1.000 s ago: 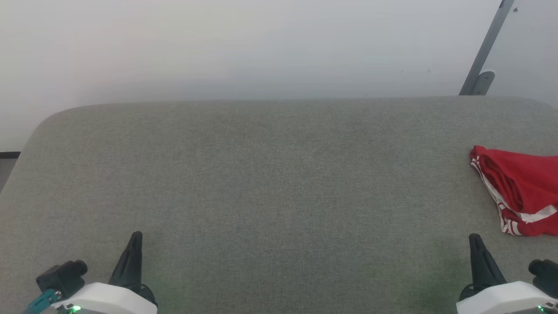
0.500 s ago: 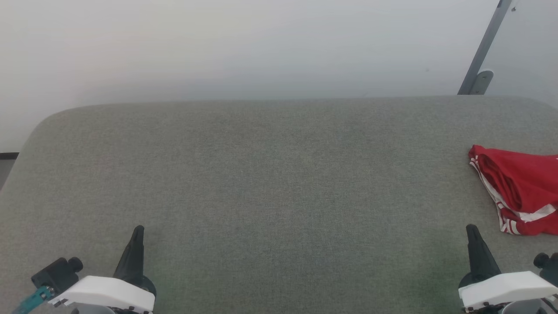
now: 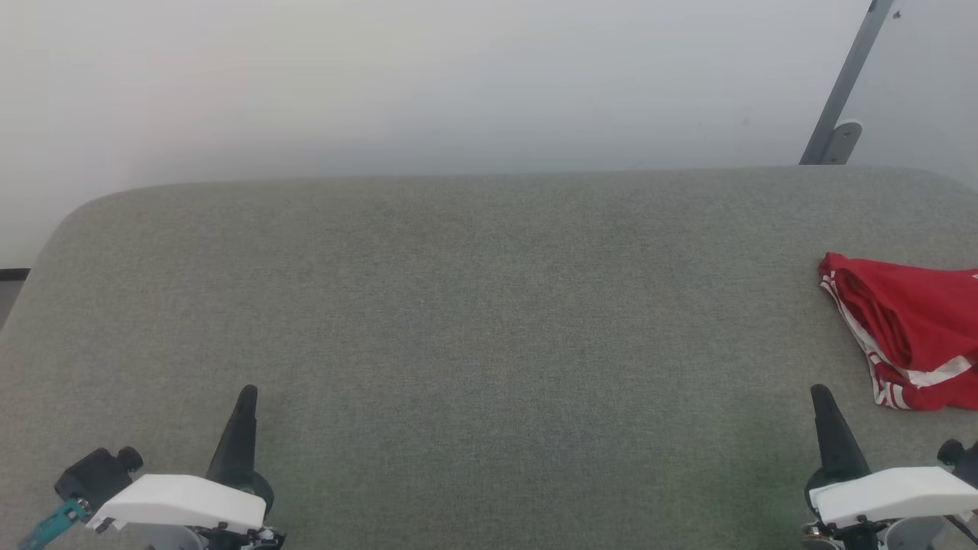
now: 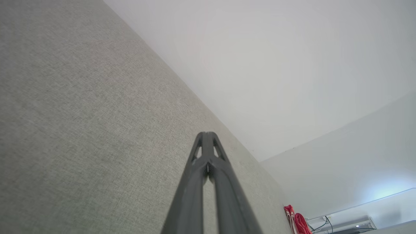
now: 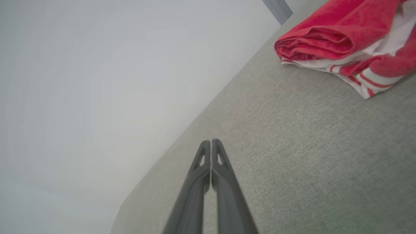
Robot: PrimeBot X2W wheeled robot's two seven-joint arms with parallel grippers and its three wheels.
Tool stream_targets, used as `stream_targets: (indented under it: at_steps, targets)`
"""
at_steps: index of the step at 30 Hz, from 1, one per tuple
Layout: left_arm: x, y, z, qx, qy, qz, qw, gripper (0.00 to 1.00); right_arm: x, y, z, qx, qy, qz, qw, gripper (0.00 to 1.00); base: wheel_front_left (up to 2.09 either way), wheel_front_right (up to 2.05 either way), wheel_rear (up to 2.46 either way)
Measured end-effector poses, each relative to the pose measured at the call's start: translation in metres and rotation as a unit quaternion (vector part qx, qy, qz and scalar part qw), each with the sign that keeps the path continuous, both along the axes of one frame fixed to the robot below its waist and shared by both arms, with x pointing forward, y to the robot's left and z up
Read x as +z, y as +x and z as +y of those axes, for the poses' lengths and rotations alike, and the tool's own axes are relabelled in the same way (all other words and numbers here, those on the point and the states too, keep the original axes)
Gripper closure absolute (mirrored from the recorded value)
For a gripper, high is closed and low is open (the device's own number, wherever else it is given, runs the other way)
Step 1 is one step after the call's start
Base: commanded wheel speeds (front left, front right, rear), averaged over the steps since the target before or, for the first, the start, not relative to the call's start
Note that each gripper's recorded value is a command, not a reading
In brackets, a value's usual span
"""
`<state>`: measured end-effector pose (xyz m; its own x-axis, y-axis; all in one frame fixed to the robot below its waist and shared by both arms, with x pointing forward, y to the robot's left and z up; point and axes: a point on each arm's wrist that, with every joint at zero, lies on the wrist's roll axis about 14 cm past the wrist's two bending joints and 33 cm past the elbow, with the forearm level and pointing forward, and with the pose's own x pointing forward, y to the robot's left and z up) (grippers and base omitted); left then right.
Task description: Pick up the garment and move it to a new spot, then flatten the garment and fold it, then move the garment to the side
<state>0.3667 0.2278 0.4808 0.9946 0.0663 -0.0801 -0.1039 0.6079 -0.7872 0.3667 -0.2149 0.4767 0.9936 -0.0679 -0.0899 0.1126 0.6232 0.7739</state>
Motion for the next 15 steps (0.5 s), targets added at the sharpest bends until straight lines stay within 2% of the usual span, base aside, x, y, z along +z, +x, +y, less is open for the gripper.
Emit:
stream_targets:
  at_steps: [15]
  targets:
    - [0.0038, 0.0051, -0.0061, 0.002, -0.082, -0.007, 0.997, 1.00, 0.0049, 0.0053, 0.0033, 0.000, 0.084, -0.009, 0.996, 1.00, 0.00, 0.00, 0.00]
